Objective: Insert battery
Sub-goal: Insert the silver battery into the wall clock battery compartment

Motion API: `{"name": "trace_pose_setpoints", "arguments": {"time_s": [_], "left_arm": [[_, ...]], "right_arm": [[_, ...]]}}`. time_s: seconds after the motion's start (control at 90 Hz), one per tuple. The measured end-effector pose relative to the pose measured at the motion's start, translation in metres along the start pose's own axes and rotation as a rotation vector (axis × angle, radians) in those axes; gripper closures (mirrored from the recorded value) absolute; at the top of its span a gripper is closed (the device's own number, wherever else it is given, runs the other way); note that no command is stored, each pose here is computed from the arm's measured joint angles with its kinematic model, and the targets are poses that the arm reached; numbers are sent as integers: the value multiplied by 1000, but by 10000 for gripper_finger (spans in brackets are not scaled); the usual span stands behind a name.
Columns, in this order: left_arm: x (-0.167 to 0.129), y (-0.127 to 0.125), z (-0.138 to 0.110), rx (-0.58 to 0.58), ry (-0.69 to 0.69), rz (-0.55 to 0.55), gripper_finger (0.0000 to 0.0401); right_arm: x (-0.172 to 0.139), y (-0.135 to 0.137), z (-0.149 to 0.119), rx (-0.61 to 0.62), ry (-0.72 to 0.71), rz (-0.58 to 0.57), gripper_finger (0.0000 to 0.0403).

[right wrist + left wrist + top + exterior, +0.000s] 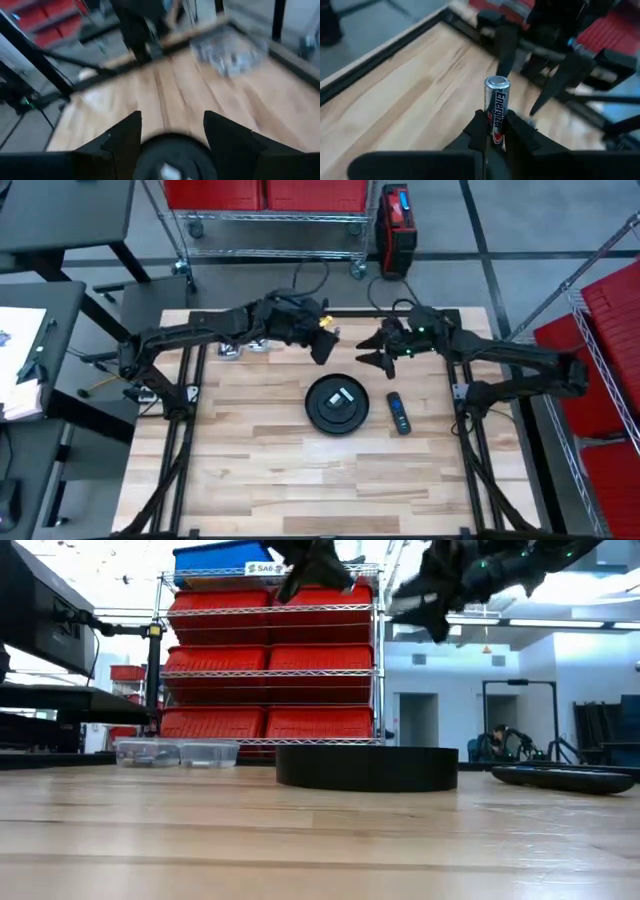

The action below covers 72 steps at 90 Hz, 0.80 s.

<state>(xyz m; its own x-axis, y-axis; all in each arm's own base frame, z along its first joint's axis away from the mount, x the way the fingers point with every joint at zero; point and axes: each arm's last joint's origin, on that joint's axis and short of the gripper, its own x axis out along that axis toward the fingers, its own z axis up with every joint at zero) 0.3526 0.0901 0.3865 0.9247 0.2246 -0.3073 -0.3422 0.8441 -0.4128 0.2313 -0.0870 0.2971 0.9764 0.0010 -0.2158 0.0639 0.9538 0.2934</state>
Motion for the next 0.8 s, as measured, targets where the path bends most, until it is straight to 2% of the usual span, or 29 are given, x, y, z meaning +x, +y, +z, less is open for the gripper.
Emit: {"name": "trace_pose_setpoints", "arguments": {"time_s": [0.222, 0.311, 0.411, 0.567, 0.8], "left_arm": [[-3, -13, 5, 1, -60, -96, 383], [-3, -15, 8, 4, -91, -132, 383], [-5, -20, 17, 6, -190, -181, 383], [-10, -26, 32, 13, -348, -256, 383], [-7, -27, 31, 35, -350, -265, 383]], "right_arm": [[-15, 17, 36, -88, -218, 59, 198], [-22, 23, 51, -106, -263, 64, 198], [-23, 25, 57, -102, -263, 64, 198], [-24, 25, 59, -18, -232, 67, 198], [-15, 27, 59, 77, -241, 107, 205]]}}
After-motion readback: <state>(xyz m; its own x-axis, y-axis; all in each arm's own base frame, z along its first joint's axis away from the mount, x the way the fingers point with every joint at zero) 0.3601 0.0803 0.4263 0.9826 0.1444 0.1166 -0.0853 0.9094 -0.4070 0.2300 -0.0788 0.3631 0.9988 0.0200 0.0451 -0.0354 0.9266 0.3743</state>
